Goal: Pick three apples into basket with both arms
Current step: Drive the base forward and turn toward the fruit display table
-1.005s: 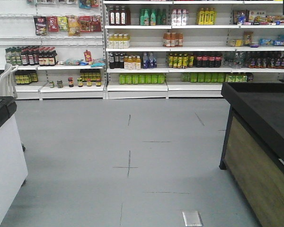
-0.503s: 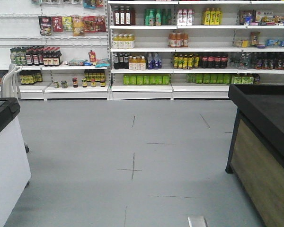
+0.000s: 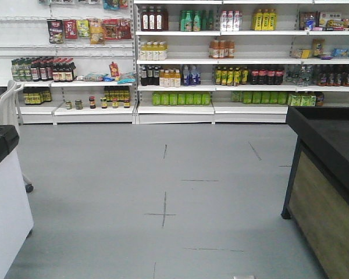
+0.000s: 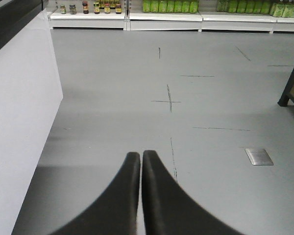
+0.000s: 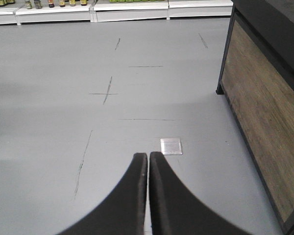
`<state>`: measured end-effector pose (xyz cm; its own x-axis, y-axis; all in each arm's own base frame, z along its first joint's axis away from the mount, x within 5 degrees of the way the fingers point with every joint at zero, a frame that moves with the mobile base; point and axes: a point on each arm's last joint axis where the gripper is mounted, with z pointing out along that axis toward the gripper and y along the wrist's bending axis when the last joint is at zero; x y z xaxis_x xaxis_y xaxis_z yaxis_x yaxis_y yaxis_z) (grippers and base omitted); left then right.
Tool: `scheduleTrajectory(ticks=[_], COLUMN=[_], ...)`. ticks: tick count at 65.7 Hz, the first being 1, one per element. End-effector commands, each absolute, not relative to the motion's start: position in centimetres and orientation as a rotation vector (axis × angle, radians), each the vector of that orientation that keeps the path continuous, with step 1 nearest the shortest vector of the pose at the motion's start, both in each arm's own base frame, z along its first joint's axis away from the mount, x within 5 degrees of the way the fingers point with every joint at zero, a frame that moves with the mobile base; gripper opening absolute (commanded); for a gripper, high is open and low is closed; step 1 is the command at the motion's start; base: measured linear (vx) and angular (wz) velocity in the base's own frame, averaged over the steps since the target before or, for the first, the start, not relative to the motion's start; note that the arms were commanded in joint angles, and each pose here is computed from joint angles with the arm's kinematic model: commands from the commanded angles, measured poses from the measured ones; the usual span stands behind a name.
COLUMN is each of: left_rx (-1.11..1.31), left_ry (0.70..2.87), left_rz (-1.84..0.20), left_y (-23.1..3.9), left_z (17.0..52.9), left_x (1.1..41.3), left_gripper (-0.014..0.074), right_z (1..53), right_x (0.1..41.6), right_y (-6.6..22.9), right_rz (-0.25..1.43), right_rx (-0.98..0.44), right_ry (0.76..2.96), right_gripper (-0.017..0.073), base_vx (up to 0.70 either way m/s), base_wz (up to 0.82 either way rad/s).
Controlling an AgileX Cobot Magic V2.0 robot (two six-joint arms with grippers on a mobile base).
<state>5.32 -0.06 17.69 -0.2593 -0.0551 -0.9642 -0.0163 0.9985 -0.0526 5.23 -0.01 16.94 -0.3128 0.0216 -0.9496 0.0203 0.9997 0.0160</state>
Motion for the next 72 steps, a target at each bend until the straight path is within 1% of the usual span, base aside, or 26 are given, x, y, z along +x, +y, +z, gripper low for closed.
scheduleTrajectory(ticks=[1, 27, 52, 72], left_rx=[-0.063, -0.063, -0.063, -0.063], left_ry=[1.735, 1.735, 1.735, 1.735], left_rz=[-0.043, -0.043, -0.043, -0.043], left_y=[-0.03, -0.03, -0.03, -0.03], left_z=[19.10, 19.10, 19.10, 19.10], left_x=[5.28, 5.28, 5.28, 5.28], left_gripper=[-0.0007, -0.0007, -0.0007, -0.0007], right_z=[17.70, 17.71, 17.71, 17.70], right_x=[5.35, 5.36, 5.36, 5.35], right_y=[-0.08, -0.08, -0.08, -0.08], right_rz=[-0.014, -0.014, -0.014, -0.014], right_rx=[0.029, 0.029, 0.029, 0.029], right_ry=[1.807, 1.805, 1.805, 1.806], right_gripper=[-0.0004, -0.0004, -0.0004, -0.0004], base_vx=[0.11, 0.16, 0.30, 0.27], base_wz=[-0.09, -0.11, 0.09, -0.08])
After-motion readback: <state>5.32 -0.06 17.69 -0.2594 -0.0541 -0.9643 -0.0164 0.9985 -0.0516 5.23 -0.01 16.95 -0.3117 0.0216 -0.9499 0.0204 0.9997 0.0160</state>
